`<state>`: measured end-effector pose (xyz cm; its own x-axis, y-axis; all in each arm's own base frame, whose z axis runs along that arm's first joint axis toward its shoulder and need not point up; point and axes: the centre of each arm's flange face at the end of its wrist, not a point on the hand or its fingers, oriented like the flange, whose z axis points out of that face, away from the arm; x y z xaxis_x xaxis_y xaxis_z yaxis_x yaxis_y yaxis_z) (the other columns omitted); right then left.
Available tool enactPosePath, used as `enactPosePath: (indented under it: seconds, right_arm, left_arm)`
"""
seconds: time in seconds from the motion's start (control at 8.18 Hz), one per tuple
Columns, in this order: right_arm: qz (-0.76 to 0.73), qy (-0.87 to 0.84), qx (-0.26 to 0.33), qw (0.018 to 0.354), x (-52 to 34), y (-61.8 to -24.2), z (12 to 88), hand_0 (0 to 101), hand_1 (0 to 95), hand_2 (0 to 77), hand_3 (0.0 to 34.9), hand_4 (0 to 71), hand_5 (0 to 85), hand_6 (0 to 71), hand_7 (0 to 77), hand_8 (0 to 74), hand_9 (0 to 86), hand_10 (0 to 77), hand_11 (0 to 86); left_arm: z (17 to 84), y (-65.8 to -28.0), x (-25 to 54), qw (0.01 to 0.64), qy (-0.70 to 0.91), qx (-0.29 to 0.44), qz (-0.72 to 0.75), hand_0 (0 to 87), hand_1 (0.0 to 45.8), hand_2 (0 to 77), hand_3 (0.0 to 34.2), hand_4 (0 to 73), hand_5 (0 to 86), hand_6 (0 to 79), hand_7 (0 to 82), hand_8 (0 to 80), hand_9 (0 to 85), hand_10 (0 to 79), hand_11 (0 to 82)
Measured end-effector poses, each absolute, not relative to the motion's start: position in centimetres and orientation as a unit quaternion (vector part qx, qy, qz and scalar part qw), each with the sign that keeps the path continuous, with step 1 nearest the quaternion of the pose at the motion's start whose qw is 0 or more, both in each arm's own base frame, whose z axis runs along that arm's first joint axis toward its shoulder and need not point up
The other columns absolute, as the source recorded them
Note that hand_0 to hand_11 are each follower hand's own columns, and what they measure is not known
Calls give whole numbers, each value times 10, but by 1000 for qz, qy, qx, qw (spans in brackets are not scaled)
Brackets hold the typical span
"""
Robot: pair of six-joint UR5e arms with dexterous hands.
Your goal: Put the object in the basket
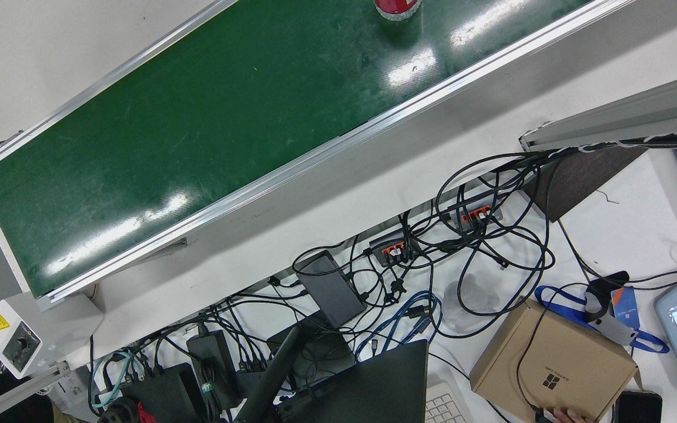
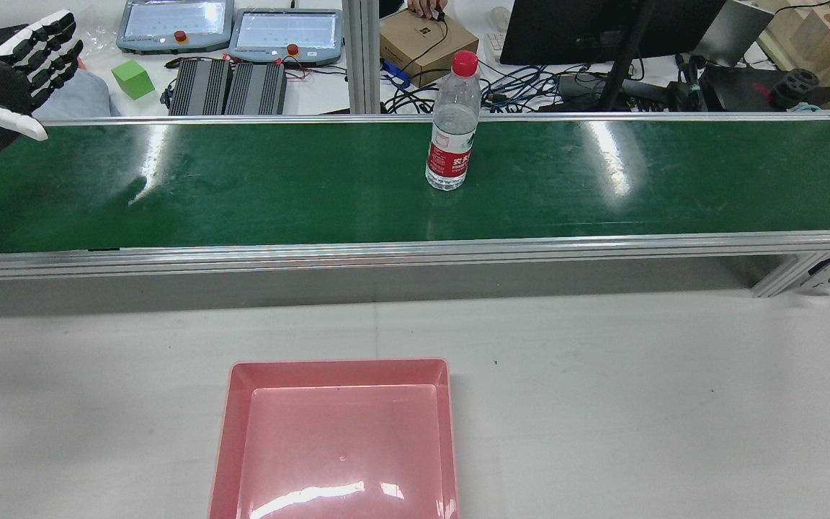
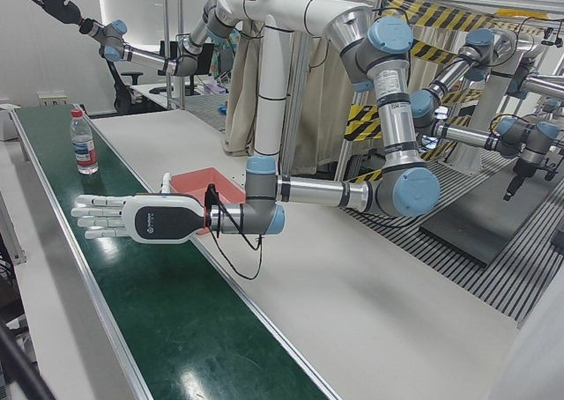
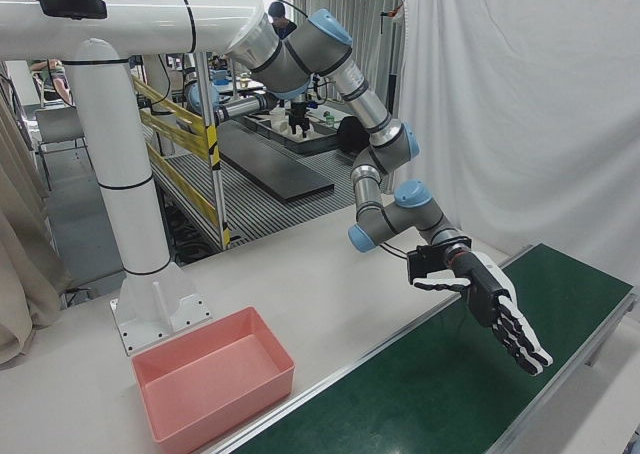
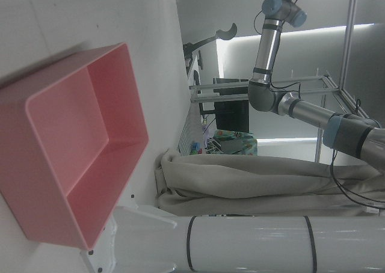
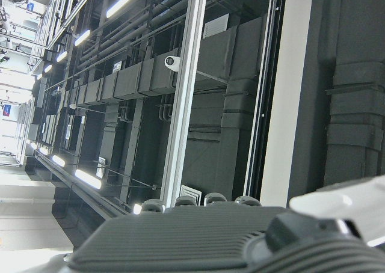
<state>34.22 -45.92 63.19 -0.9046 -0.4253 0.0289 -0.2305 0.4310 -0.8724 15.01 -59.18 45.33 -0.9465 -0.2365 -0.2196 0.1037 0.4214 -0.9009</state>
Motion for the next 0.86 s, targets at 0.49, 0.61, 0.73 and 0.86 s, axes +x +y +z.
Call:
enactPosePath:
  seconds: [0.49, 0.61, 0.73, 0.86]
  right_arm:
    - [-496, 840, -195, 98, 342, -459, 632, 3, 0, 11, 1, 5, 0, 0, 5, 0, 0, 5, 0]
    - [-496, 840, -195, 98, 342, -459, 632, 3, 0, 11, 2, 5, 0, 0, 5, 0, 0, 5, 0]
    - [-496, 840, -195, 98, 342, -459, 632, 3, 0, 11, 2, 5, 0, 0, 5, 0, 0, 5, 0]
    - [-496, 840, -195, 98, 342, -459, 632, 3, 0, 11, 1, 5, 0, 0, 5, 0, 0, 5, 0]
  left_arm:
    - [455, -591, 151, 162, 827, -38, -537, 566, 93, 5, 1, 44, 104, 16, 5, 54, 44, 5, 16]
    - [456, -591, 152, 163, 826, -37, -538, 568, 93, 5, 0, 44, 104, 16, 5, 54, 44, 5, 27]
    - [456, -591, 153, 164, 826, -37, -538, 568, 93, 5, 1, 44, 109, 16, 5, 54, 44, 5, 27]
    - [453, -591, 151, 161, 827, -39, -536, 568, 93, 5, 1, 44, 109, 16, 5, 54, 44, 5, 27]
